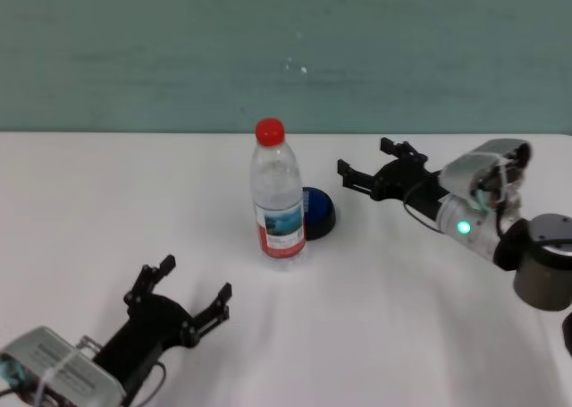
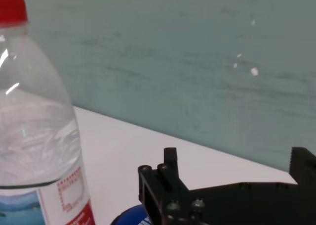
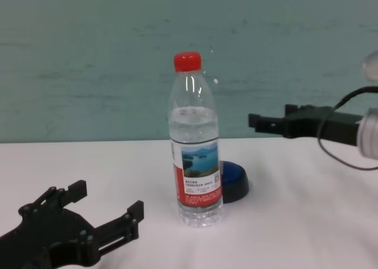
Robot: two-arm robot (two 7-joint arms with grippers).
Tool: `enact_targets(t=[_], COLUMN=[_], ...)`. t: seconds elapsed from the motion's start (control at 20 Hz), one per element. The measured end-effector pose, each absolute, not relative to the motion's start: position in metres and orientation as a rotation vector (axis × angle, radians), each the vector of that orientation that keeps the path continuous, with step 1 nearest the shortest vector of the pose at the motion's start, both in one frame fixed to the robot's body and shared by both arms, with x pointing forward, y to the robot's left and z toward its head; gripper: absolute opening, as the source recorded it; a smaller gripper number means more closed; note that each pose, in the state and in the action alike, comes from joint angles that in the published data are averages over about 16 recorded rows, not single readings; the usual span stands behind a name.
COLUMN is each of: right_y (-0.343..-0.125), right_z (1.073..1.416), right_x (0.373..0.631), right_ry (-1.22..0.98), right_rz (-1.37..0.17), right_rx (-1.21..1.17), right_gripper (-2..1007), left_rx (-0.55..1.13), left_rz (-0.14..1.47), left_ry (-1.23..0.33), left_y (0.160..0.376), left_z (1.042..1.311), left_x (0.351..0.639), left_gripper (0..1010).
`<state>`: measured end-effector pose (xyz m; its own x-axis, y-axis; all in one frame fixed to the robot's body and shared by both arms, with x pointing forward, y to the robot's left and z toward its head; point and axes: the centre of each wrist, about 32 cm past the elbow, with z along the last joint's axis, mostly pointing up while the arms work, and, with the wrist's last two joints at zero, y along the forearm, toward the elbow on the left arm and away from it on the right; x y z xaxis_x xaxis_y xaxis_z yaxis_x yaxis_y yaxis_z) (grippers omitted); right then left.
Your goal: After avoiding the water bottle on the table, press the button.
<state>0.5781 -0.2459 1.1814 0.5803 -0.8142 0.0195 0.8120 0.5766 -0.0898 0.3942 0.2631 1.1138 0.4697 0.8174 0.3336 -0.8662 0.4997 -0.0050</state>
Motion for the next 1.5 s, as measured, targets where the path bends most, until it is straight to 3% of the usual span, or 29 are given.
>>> enact_targets(t=[0.9,1.5], right_y=[-0.29,-0.297], right_z=[1.207,1.199], right_x=[0.485,0.435], right_ry=[-0.018,0.0], right_rz=[-0.961,-0.975], right_rx=[0.028,0.082], right_gripper=[1003,1003], left_rx=[0.174,0.174], left_rz=[1.038,1.038], left_ry=[-0.311,-0.311], left_y=[0.263,0.263], left_z=[1.114,1.114], left_x=[0.394,0.394], left_gripper=[1000,1000])
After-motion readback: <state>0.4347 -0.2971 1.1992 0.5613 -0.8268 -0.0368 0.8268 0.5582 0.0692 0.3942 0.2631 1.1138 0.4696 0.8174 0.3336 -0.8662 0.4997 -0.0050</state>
